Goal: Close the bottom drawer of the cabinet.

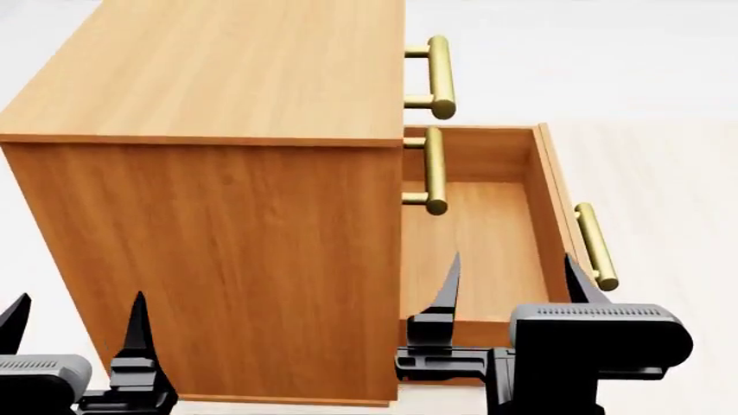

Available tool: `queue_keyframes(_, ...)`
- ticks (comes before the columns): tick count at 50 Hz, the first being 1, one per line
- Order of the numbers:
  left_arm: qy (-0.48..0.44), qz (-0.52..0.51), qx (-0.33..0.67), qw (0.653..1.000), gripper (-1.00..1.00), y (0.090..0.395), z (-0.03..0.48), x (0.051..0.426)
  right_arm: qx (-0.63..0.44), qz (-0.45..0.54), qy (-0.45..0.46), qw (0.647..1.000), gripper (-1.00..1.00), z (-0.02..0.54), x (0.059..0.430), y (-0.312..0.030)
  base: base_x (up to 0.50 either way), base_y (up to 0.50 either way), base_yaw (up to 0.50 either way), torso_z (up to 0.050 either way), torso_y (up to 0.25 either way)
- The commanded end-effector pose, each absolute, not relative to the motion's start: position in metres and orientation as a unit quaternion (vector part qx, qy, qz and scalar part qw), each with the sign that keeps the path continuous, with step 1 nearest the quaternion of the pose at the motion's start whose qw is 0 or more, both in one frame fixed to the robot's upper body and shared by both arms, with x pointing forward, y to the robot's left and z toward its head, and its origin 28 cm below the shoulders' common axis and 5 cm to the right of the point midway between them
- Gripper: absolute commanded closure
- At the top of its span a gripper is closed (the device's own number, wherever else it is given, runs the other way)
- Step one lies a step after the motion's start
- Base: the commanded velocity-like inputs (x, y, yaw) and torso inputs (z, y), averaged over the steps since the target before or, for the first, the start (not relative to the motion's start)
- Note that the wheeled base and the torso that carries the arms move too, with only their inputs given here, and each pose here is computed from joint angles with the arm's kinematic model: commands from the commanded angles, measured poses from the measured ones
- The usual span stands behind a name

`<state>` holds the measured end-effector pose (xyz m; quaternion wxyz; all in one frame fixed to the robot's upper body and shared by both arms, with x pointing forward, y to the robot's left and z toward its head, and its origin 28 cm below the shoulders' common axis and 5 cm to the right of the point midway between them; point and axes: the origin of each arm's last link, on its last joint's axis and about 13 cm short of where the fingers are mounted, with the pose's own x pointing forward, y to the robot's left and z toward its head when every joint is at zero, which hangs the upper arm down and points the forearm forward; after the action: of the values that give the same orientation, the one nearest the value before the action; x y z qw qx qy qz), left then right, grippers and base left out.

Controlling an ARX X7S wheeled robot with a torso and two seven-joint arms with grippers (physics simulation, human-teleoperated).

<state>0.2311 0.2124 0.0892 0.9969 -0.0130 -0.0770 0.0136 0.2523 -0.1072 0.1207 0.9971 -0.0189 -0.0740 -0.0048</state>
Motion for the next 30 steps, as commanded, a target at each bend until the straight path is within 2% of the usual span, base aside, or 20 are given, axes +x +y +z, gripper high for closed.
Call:
queue_keyframes(1,-0.075,0.014,-0.015,0.997,-1.0,0.213,0.088,0.231,-0.027,-0.008,-0.074,0.997,-1.0,0.12,0.253,-0.108,0.0,0.0,0.0,0.0,0.0)
queue_keyframes(19,-0.071,0.015,-0.018,0.997,-1.0,0.214,0.086,0.23,-0.042,-0.02,-0.077,0.996,-1.0,0.164,0.266,-0.127,0.0,0.0,0.0,0.0,0.0)
queue_keyframes(30,-0.068,0.018,-0.016,0.997,-1.0,0.217,0.083,0.232,-0.074,-0.059,-0.085,0.992,-1.0,0.183,0.282,-0.165,0.0,0.0,0.0,0.0,0.0)
